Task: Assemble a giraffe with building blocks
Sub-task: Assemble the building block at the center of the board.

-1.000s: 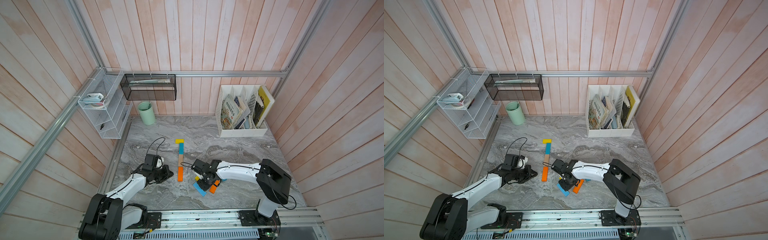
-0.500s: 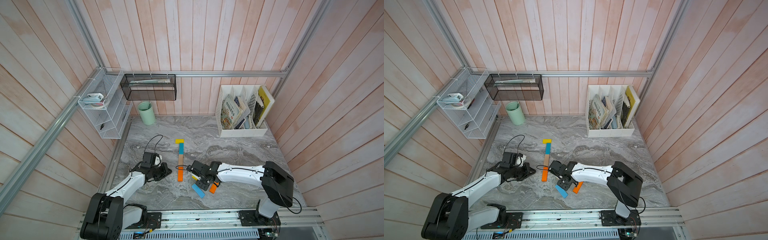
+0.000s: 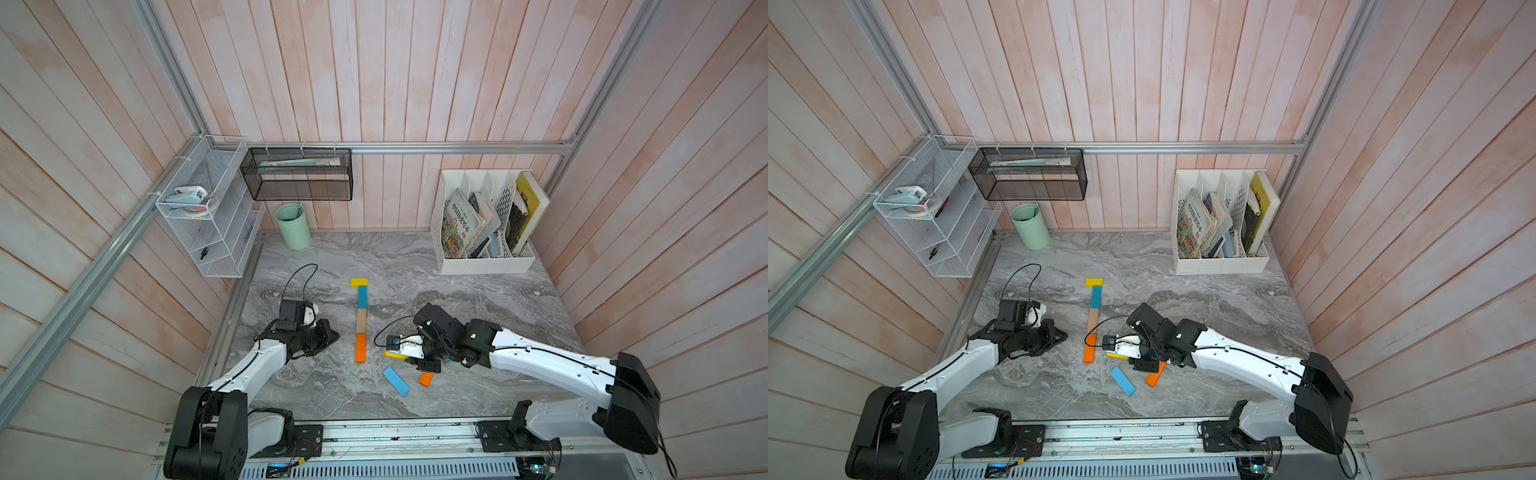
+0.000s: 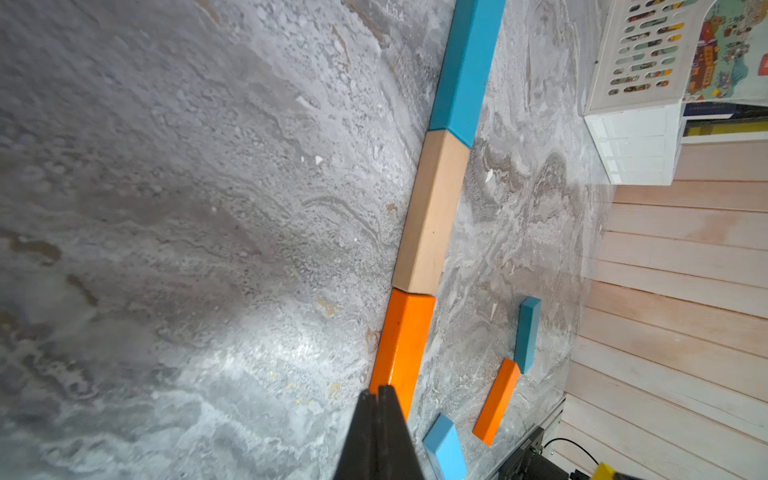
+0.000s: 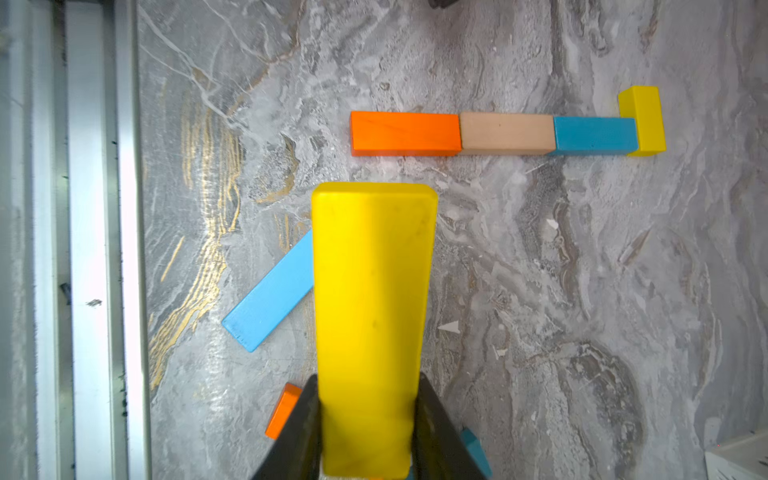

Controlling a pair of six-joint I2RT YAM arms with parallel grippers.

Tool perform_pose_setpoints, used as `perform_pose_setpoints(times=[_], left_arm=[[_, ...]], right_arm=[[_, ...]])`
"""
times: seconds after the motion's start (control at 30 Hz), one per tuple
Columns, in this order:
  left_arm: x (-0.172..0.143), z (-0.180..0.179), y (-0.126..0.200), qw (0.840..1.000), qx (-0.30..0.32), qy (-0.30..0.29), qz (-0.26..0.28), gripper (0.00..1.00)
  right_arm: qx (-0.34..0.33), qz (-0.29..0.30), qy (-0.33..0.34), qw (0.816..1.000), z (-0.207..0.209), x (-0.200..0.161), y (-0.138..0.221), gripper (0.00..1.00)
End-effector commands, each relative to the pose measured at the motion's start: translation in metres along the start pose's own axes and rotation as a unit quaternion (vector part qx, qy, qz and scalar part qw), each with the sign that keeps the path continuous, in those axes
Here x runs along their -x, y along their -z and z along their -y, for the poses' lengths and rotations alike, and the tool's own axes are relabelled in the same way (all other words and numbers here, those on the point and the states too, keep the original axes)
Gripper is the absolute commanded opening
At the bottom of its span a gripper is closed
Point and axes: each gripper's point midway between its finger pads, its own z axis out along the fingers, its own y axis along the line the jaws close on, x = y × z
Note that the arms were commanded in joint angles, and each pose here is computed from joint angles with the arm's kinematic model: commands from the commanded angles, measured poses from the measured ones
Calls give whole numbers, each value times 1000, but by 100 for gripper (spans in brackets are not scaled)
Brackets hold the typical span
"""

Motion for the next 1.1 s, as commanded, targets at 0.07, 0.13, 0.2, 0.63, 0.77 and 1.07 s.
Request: perform_pose_setpoints(times=[0.07,0.13,0.2,0.63,0.77,1.07], left_arm=[[5,5,-2,1000,-11,-7,-5,0],[5,5,-4,1000,-11,-5,-8,0],[7,6,-5,1000,-14,-5,-8,0],[10,8,-6,1000,-17,-3,-6,0],[11,8,-6,1000,-18,-2,-5,0],[10,6,-7,1000,-17,-3,-5,0]], right_arm=[[66,-28,8,997,-10,-17,-22,12],[79,-37,-13,996,-4,-19,-35,9],[85,-45,-22,995,2,-19,-46,7],[118,-78,-23,990,11,-28,-86,8],[135,-89,-31,986,8,-27,-93,8],[145,-125,-25,981,5,-32,-107,9]])
